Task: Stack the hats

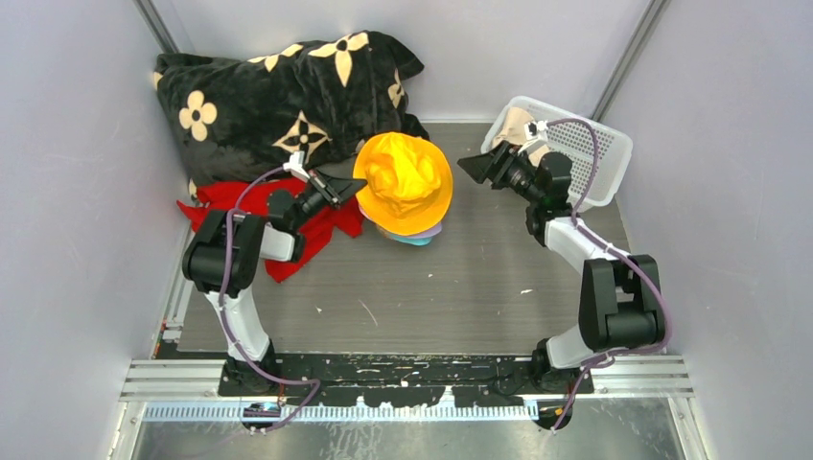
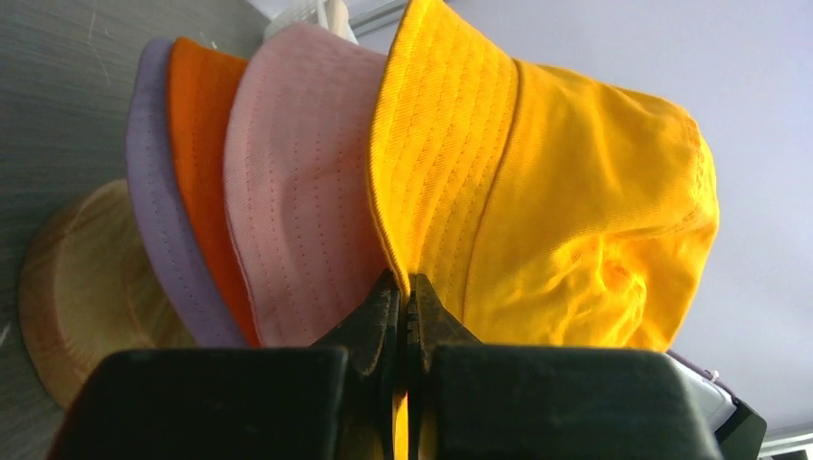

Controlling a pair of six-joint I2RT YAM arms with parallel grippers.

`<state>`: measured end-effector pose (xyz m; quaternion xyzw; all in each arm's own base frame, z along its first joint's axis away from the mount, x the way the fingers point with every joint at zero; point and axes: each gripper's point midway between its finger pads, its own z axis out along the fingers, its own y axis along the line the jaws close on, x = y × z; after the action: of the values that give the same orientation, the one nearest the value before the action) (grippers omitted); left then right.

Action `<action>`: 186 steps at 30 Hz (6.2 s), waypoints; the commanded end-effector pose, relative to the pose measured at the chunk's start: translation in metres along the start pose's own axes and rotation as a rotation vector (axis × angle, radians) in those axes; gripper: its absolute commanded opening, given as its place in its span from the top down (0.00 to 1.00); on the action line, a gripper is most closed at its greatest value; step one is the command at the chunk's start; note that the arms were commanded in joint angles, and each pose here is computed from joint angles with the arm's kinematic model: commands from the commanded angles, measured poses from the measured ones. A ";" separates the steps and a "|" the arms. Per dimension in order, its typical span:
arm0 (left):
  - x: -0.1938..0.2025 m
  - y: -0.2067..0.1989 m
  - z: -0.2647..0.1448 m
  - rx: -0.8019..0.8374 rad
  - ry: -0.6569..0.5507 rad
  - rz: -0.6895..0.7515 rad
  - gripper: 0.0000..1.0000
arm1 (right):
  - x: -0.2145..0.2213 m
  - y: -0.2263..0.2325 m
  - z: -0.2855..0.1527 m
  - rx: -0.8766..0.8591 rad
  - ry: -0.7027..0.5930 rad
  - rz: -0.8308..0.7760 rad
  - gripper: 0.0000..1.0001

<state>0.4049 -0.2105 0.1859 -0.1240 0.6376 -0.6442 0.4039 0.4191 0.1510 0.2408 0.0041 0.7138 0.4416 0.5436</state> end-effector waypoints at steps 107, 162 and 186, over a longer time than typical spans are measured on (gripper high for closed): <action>0.001 0.118 -0.027 -0.217 -0.036 -0.152 1.00 | 0.088 -0.072 0.053 -0.175 0.086 0.361 0.99; -0.017 0.107 -0.027 -0.291 -0.089 -0.150 0.89 | 0.078 -0.084 0.052 -0.123 0.080 0.345 0.77; -0.092 -0.056 -0.094 -0.611 -0.271 0.484 0.10 | -0.121 -0.083 -0.030 0.595 -0.074 -0.258 0.32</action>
<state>0.3888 -0.0948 0.2341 -0.2029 0.7393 -0.3430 0.5427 0.4768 0.0763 0.2843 0.0687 0.7284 0.3213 0.6013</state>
